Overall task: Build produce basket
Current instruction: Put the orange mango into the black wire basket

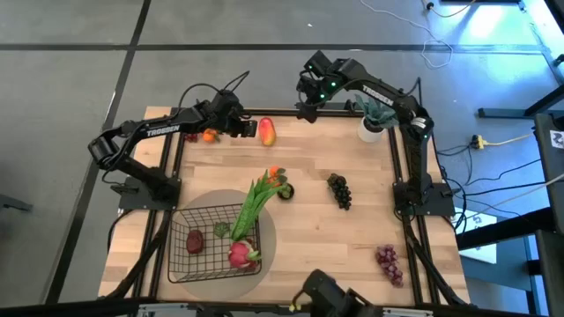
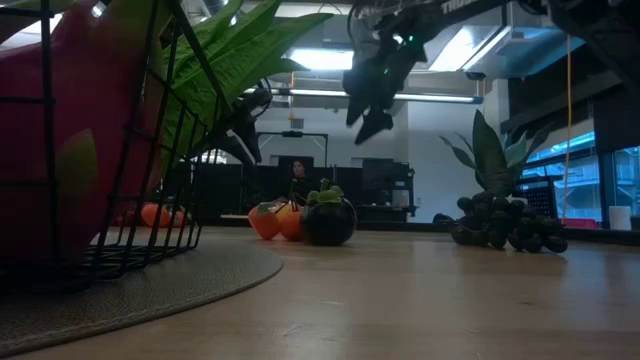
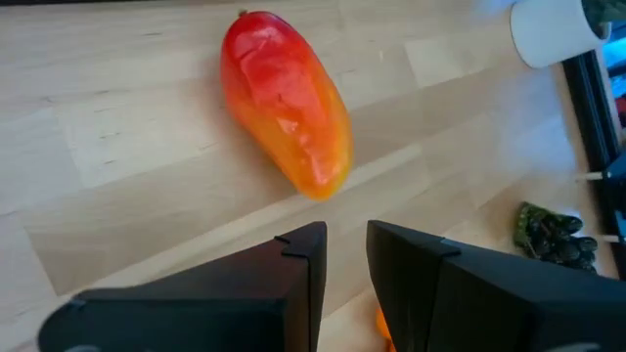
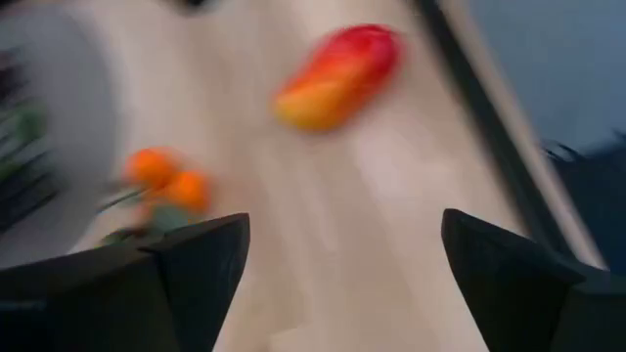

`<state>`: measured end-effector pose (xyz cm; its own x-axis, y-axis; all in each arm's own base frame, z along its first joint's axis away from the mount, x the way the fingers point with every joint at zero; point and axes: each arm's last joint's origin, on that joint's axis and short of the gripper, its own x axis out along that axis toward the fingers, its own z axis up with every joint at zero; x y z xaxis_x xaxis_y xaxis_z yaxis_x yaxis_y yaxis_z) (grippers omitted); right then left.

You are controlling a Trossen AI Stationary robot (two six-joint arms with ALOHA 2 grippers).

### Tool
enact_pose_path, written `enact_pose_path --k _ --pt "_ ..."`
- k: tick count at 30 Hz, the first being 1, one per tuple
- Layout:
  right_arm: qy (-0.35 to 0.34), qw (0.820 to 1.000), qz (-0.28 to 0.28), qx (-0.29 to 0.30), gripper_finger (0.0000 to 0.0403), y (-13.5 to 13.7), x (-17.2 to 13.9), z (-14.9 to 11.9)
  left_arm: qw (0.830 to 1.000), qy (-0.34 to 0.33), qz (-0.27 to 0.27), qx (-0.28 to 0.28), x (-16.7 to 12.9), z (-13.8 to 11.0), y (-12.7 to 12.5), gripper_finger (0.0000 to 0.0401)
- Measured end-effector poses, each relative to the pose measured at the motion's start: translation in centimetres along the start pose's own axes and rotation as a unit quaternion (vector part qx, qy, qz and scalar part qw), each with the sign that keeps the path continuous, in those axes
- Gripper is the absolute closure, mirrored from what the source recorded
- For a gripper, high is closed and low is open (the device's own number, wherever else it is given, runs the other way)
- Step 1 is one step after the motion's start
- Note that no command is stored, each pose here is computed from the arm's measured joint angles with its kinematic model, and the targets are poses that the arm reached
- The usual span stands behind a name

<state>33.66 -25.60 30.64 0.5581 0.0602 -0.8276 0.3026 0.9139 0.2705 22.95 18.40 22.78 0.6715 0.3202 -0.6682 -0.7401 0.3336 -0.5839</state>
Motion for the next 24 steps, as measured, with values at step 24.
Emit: enact_pose_path --k 24 --pt "-0.147 0.954 0.144 -0.216 0.0079 5.8 -8.4 -5.3 0.993 -0.067 -0.063 -0.071 0.6 1.2 -1.2 0.0335"
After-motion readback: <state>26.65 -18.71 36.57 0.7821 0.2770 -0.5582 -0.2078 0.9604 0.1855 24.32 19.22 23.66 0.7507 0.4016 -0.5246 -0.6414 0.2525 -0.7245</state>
